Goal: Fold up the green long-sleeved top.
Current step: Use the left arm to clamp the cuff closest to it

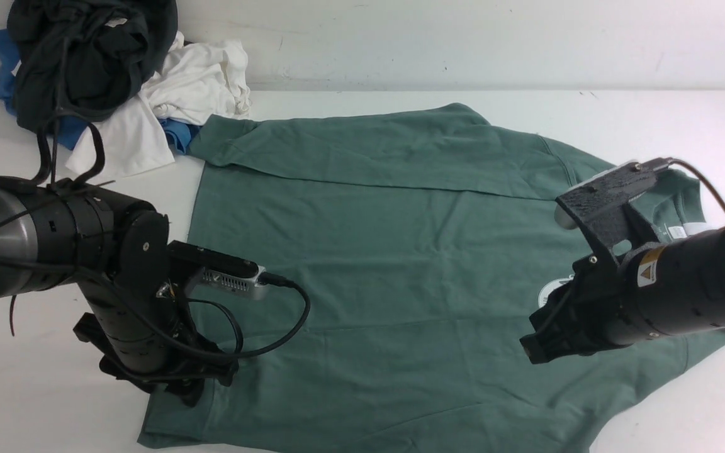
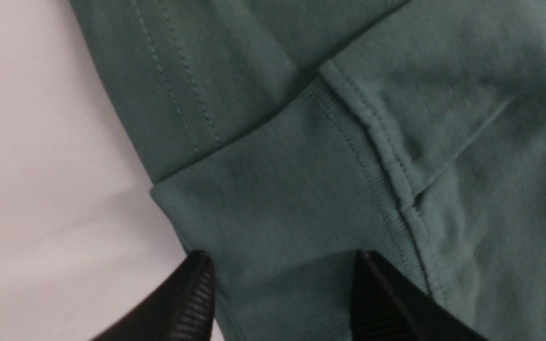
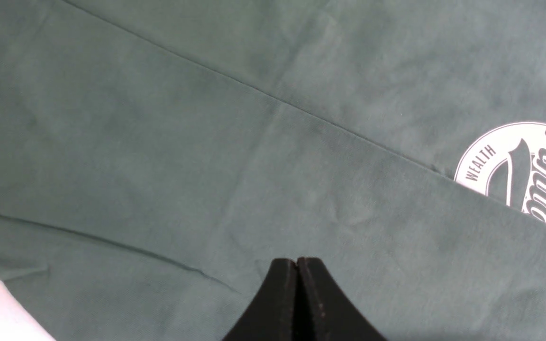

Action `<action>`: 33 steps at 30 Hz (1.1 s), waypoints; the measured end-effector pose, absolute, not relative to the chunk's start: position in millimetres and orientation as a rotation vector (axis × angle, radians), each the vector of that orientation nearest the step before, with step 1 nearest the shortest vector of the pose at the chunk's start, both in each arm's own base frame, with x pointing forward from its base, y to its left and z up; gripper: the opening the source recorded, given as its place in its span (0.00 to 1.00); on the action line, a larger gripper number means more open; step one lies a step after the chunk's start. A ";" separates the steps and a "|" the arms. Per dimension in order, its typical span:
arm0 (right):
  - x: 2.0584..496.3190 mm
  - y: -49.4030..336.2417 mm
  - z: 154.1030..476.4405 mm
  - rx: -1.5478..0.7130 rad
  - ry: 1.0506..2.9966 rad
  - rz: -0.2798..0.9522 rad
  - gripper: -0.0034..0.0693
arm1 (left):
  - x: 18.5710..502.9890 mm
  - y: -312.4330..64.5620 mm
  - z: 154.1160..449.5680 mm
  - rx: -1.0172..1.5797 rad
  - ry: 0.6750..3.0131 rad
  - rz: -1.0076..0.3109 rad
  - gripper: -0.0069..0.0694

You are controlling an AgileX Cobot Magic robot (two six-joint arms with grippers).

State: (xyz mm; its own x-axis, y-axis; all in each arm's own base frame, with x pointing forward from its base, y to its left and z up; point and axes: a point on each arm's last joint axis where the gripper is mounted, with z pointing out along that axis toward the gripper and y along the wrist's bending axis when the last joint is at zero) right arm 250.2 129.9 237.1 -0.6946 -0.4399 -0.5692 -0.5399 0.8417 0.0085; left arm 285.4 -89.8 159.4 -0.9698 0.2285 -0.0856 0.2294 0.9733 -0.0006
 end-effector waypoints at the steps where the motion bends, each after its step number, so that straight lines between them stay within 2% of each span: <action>1: 250.2 129.9 237.1 -0.716 2.450 0.234 0.03 | 285.4 -89.7 159.1 0.344 3.038 -0.015 0.57; 19: 249.8 131.0 237.3 -0.691 2.457 0.261 0.03 | 291.4 -77.5 166.3 0.230 2.991 -0.030 0.55; 23: 250.2 132.1 238.0 -0.668 2.453 0.283 0.03 | 294.6 -78.5 157.0 0.225 3.000 -0.031 0.45; 26: 250.4 132.3 238.2 -0.663 2.450 0.284 0.03 | 296.5 -79.4 153.9 0.207 3.009 -0.037 0.32; 27: 250.4 132.3 238.2 -0.663 2.450 0.284 0.03 | 296.6 -79.5 154.0 0.207 3.009 -0.037 0.32; 29: 250.2 132.1 237.8 -0.664 2.452 0.284 0.03 | 296.4 -81.6 154.7 0.202 3.007 -0.047 0.19; 30: 250.1 132.1 237.6 -0.664 2.453 0.284 0.03 | 296.0 -82.7 156.0 0.219 3.000 -0.041 0.15; 33: 250.0 132.1 237.5 -0.664 2.453 0.284 0.03 | 291.8 -88.5 162.1 0.251 2.985 -0.047 0.13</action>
State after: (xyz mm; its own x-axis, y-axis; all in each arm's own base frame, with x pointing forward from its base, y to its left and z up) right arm 250.0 132.1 237.5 -0.7103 -0.3956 -0.5822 -0.5181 0.8538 0.0520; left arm 291.8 -88.5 162.1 -0.9755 0.1637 -0.1468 0.1682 0.9856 -0.0187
